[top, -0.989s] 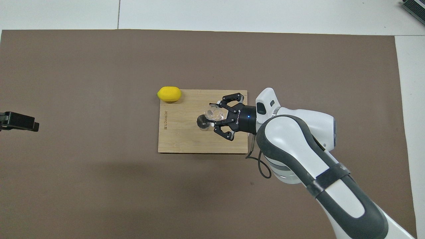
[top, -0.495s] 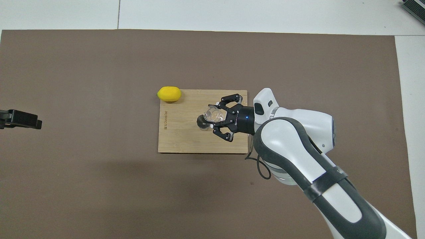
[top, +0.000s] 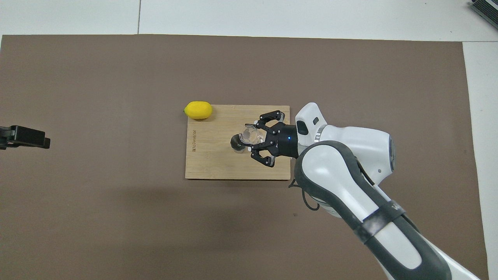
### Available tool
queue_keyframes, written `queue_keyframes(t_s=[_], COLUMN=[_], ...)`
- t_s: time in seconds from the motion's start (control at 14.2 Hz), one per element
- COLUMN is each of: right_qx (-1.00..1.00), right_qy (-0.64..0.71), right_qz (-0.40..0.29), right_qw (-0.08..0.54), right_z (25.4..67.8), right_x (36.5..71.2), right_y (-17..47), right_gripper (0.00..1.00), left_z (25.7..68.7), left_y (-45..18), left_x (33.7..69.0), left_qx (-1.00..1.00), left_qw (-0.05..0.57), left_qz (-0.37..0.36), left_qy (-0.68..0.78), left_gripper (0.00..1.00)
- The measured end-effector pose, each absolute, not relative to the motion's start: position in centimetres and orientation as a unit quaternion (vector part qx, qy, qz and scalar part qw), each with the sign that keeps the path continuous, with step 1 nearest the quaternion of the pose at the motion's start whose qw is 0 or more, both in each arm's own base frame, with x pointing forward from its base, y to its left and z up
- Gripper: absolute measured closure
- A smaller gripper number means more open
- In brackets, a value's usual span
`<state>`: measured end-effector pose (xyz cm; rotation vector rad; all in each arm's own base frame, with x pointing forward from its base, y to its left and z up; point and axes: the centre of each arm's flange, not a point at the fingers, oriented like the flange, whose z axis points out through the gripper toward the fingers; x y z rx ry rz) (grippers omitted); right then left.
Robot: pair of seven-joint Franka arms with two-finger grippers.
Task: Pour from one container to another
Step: 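Tilt the glass with the right gripper to pour into the metal cup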
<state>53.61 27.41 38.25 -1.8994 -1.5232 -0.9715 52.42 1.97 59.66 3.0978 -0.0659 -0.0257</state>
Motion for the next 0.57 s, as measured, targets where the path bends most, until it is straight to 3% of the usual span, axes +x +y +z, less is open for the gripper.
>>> queue_keyframes(t_s=[0.57], right_qx=[-0.705], right_qy=[-0.565], right_qz=[-0.347], right_qw=[0.251], right_z=[38.2], right_x=[53.3], right_y=[28.1], right_gripper=[0.51], left_z=[59.1], left_y=[3.3], left_x=[53.0], left_qx=[1.0], left_qw=[0.022], left_qz=[-0.005], left_qy=[-0.009], left_gripper=[0.0])
